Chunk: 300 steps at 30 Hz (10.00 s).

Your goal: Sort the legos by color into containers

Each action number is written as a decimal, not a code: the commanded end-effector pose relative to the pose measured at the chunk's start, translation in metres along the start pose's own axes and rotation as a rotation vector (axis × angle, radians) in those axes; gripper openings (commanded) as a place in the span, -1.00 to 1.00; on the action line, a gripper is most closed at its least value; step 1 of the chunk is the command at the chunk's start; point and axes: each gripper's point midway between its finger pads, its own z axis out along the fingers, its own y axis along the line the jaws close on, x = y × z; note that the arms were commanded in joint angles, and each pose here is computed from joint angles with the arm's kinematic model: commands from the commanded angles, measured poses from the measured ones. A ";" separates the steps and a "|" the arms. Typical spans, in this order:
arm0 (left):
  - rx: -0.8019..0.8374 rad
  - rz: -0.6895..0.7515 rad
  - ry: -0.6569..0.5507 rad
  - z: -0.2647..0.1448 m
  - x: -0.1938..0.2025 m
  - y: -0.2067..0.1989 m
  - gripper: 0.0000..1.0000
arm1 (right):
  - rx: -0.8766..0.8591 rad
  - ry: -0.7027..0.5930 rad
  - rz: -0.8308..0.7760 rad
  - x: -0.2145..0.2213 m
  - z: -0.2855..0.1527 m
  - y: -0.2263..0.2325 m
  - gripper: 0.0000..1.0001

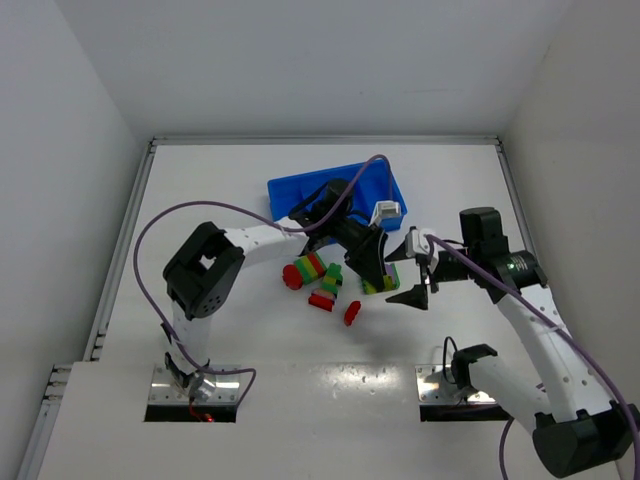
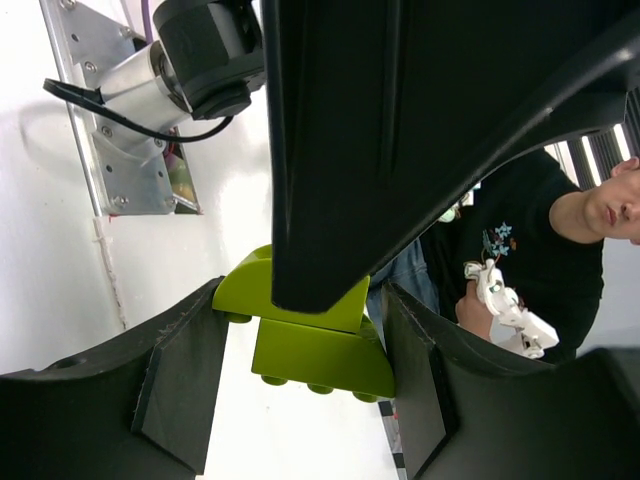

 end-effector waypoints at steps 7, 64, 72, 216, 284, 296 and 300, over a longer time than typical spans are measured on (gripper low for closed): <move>0.120 0.034 0.124 0.002 0.012 -0.024 -1.00 | -0.025 -0.008 -0.098 -0.001 0.007 -0.002 0.25; -0.796 0.461 -0.279 -0.123 0.025 0.001 0.70 | -0.046 -0.254 0.537 -0.051 0.023 -0.026 -1.00; -0.637 0.535 -0.239 -0.104 0.035 -0.017 0.66 | -0.111 -0.320 0.686 -0.064 0.026 -0.038 -1.00; -1.033 0.484 -0.744 -0.234 -0.263 0.149 0.57 | 0.605 0.164 0.546 0.070 -0.055 -0.135 0.61; -1.474 0.362 -0.206 -0.151 -0.029 0.053 -1.00 | 0.821 0.038 0.845 0.112 -0.091 -0.139 0.61; -1.787 0.086 -0.370 -0.311 -0.045 0.100 -0.93 | 0.748 0.014 0.867 0.108 -0.081 -0.144 0.61; -1.797 0.030 -0.397 -0.336 -0.052 0.118 -0.85 | 0.750 0.029 0.876 0.113 -0.080 -0.140 0.61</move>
